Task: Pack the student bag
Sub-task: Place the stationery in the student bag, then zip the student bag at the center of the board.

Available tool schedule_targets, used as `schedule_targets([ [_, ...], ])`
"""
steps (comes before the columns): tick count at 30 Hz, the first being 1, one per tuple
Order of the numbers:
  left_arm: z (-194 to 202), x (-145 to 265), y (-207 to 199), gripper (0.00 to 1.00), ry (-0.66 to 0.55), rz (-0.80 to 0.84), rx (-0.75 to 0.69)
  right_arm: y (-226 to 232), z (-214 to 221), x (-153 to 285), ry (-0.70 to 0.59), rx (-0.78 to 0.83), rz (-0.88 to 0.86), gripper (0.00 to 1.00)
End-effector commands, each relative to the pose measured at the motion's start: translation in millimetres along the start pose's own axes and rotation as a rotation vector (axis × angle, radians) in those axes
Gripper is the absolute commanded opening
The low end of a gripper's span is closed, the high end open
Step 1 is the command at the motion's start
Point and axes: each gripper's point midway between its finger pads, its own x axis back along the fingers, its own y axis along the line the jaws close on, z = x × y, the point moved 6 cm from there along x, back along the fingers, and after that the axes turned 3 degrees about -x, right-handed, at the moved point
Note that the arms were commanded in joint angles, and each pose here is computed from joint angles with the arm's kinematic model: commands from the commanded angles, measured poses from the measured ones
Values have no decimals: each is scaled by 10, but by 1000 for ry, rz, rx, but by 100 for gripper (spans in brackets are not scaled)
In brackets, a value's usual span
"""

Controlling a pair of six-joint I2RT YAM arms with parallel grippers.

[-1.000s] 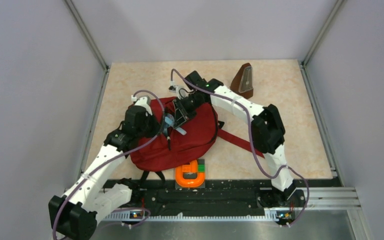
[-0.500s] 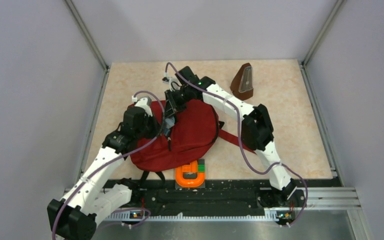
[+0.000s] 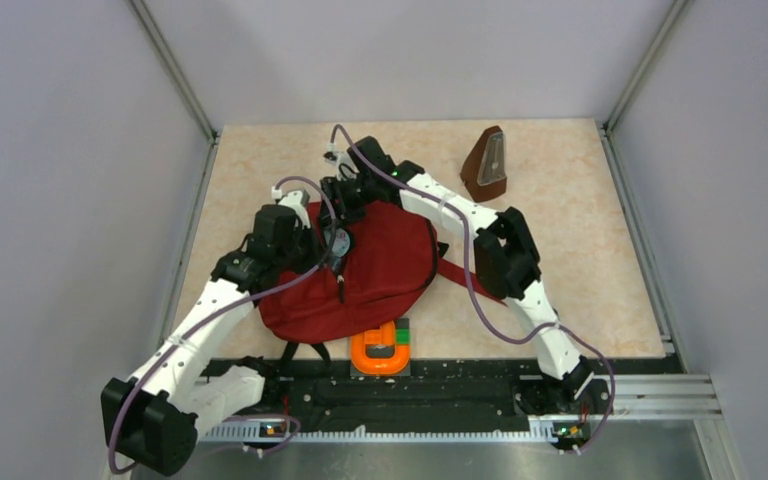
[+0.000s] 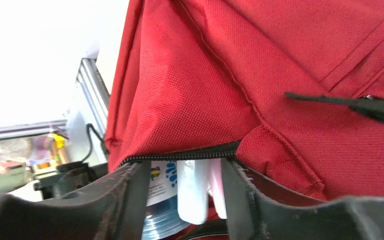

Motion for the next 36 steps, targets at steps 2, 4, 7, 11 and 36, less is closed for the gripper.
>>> schedule_targets([
  [2,-120,95,-116,2,11,28,3,220,-185,169,-90,95,-2,61],
  [4,-143,136,-104,22,3,8,4,228,-149,250,-75,118,25,63],
  [7,-145,221,-98,56,-10,1,-2,293,-101,439,-73,153,57,68],
  [11,-98,447,-181,72,-29,83,-20,399,-54,719,-90,156,65,75],
  [36,619,601,-269,78,83,53,216,462,794,1654,-212,75,225,75],
])
